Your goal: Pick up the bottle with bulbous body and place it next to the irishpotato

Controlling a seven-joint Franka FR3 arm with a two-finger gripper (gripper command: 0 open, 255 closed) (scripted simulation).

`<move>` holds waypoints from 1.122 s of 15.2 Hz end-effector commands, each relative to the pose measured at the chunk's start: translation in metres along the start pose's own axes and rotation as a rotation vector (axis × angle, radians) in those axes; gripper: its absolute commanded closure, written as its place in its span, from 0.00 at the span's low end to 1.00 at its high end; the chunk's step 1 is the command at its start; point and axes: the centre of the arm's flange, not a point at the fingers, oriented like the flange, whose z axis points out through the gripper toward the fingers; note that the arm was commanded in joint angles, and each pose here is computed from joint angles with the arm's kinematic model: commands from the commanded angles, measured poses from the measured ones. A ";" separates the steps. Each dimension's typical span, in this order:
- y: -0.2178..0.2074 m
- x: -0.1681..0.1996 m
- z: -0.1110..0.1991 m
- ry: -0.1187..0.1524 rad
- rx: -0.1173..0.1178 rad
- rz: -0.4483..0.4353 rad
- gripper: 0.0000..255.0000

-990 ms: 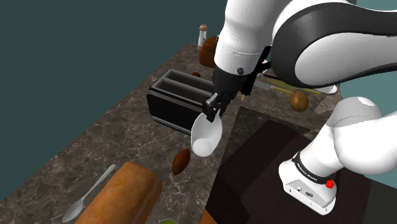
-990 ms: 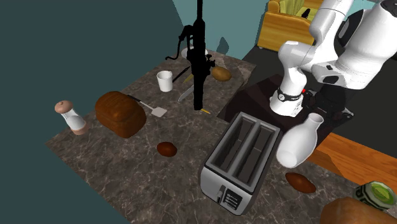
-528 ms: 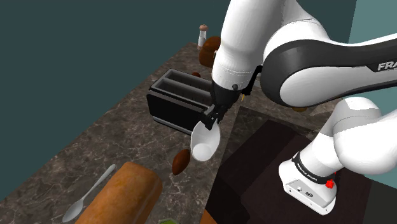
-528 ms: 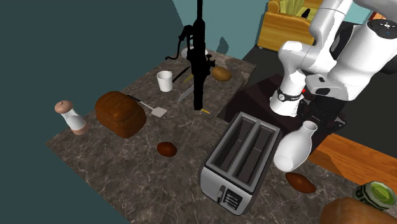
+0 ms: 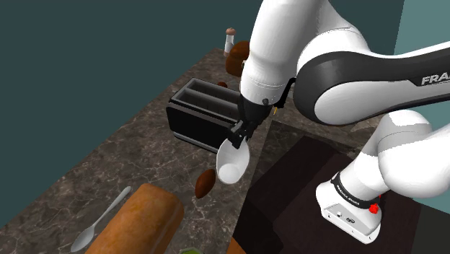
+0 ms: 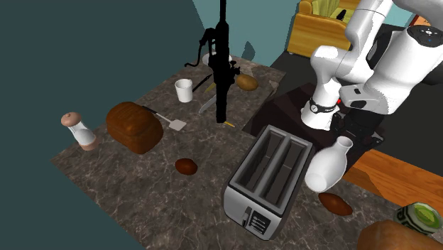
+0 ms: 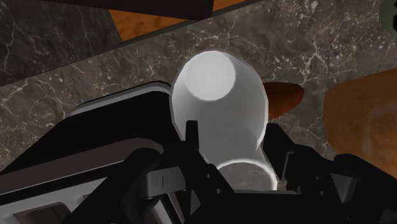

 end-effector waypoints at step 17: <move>0.000 0.000 -0.050 0.000 0.000 0.000 0.00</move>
